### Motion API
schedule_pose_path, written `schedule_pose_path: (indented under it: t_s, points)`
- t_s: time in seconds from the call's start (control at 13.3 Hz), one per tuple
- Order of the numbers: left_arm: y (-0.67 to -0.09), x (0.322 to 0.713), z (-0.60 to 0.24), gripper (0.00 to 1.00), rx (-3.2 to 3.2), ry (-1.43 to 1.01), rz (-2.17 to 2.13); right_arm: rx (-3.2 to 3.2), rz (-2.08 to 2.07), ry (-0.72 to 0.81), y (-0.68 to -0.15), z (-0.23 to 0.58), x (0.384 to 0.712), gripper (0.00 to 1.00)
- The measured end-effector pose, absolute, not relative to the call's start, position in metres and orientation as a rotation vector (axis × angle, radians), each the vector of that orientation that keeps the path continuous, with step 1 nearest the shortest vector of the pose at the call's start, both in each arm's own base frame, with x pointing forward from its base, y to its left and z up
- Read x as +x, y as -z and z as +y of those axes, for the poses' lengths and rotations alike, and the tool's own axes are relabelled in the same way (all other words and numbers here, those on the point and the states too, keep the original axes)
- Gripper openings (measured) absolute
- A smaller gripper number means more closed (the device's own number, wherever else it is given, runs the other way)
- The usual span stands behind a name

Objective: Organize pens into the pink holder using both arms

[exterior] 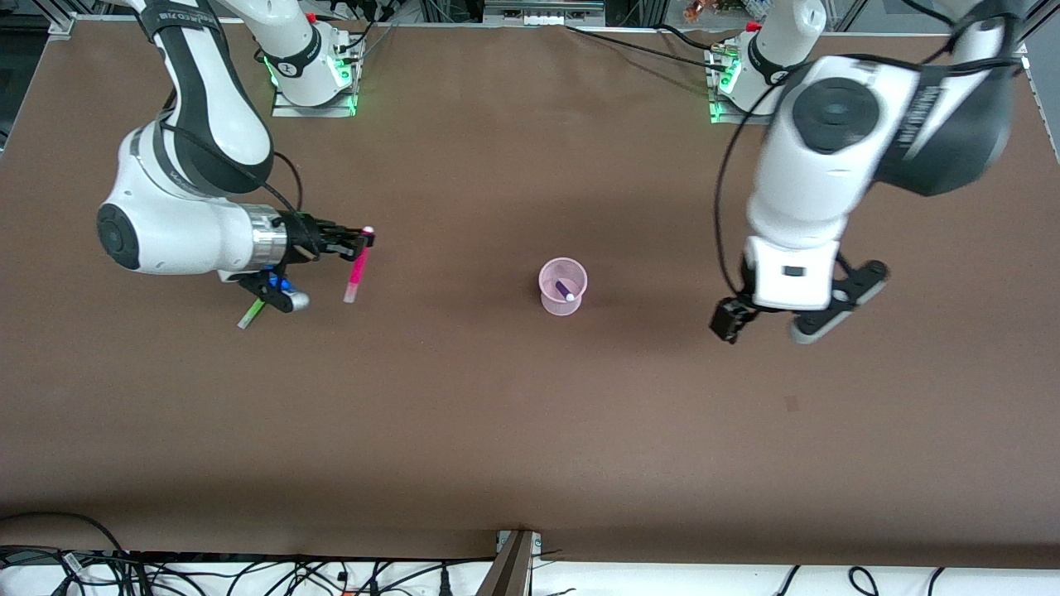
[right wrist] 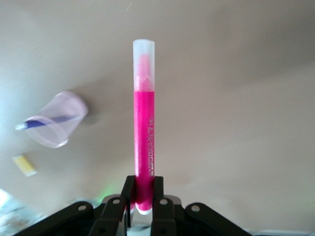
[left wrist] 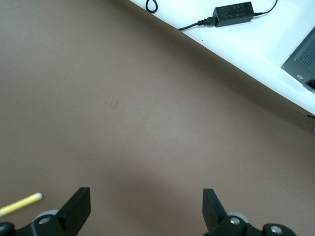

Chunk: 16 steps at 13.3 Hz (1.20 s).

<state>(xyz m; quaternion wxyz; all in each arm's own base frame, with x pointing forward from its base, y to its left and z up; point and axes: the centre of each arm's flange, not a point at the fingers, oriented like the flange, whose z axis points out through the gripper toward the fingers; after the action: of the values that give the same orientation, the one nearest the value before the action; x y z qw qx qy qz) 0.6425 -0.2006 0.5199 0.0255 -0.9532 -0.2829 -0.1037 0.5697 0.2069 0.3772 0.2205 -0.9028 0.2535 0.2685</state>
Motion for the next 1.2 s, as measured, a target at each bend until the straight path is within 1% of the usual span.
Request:
schedule_pose_path:
  t_s: [0.15, 0.38, 0.6, 0.75, 0.9, 1.05, 1.2]
  points:
    - [-0.525, 0.649, -0.161, 1.00, -3.010, 0.269, -0.747, -2.345, 0.802, -0.789, -0.367, 0.242, 0.570, 0.17]
    - [-0.518, 0.652, -0.111, 1.00, -3.094, 0.183, -0.533, -2.131, 0.957, -0.787, -0.345, 0.304, 0.569, 0.17]
    - [-0.509, 0.650, -0.062, 1.00, -3.160, 0.119, -0.329, -1.909, 1.114, -0.800, -0.321, 0.371, 0.550, 0.17]
    - [-0.498, 0.646, -0.047, 1.00, -3.163, 0.081, -0.236, -1.775, 1.198, -0.803, -0.314, 0.406, 0.534, 0.17]
    - [-0.491, 0.639, -0.039, 1.00, -3.174, 0.064, -0.162, -1.695, 1.247, -0.803, -0.317, 0.431, 0.522, 0.17]
    - [-0.493, 0.632, -0.030, 1.00, -3.198, 0.094, -0.121, -1.662, 1.265, -0.816, -0.316, 0.442, 0.519, 0.17]
    - [-0.496, 0.625, -0.027, 1.00, -3.194, 0.105, -0.096, -1.658, 1.286, -0.827, -0.302, 0.442, 0.520, 0.17]
